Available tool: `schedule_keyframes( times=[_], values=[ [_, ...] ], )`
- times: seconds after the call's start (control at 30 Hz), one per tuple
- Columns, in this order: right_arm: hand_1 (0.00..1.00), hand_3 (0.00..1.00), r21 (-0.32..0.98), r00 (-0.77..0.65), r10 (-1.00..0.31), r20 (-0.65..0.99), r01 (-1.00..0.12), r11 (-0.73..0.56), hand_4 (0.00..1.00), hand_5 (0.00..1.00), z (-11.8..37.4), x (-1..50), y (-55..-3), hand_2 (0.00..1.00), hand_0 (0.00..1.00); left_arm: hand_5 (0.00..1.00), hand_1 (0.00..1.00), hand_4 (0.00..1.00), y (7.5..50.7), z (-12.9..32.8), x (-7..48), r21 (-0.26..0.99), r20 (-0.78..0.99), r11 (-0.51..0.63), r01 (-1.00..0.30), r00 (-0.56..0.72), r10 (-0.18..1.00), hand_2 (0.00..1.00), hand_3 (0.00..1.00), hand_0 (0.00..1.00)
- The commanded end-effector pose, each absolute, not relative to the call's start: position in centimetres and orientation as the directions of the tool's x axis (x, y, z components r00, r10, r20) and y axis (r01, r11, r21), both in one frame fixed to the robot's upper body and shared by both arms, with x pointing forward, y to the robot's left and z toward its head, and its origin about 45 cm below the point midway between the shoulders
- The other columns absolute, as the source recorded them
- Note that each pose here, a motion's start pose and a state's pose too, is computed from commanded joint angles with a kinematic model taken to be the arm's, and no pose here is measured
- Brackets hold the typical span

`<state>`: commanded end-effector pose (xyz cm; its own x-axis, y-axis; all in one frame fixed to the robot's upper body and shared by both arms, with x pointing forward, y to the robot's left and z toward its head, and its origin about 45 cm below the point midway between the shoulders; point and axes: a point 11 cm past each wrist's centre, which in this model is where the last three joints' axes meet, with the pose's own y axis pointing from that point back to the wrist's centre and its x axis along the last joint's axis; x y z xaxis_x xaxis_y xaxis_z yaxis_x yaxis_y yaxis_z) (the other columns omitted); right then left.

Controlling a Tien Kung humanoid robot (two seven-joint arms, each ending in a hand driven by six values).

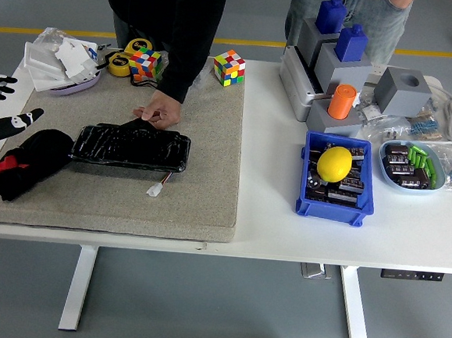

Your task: Pick the rag up,wipe the panel,place it on the desk

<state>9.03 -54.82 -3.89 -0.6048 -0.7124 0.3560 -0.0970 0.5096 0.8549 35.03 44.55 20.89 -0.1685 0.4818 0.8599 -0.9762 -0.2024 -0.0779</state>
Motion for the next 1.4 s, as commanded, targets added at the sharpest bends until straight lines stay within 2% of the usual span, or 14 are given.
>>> schedule_keyframes(
  times=[0.8, 1.4],
  values=[
    [0.676, 0.611, 0.85, -0.598, -0.716, 0.36, -0.105, 0.516, 0.98, 0.577, -3.7, 9.3, -55.0, 0.699, 0.747, 0.485, 0.653, 0.952, 43.5, 15.6, 34.7, 0.065, 0.894, -0.191, -0.979, -0.028, 0.447, 0.725, 0.746, 0.456],
    [0.676, 0.612, 0.839, -0.61, -0.711, 0.349, -0.135, 0.528, 0.98, 0.578, -3.3, 10.3, -55.1, 0.699, 0.746, 0.477, 0.658, 0.954, 43.4, 14.2, 34.7, 0.106, 0.904, -0.203, -0.973, 0.009, 0.428, 0.728, 0.749, 0.466]
  ],
)
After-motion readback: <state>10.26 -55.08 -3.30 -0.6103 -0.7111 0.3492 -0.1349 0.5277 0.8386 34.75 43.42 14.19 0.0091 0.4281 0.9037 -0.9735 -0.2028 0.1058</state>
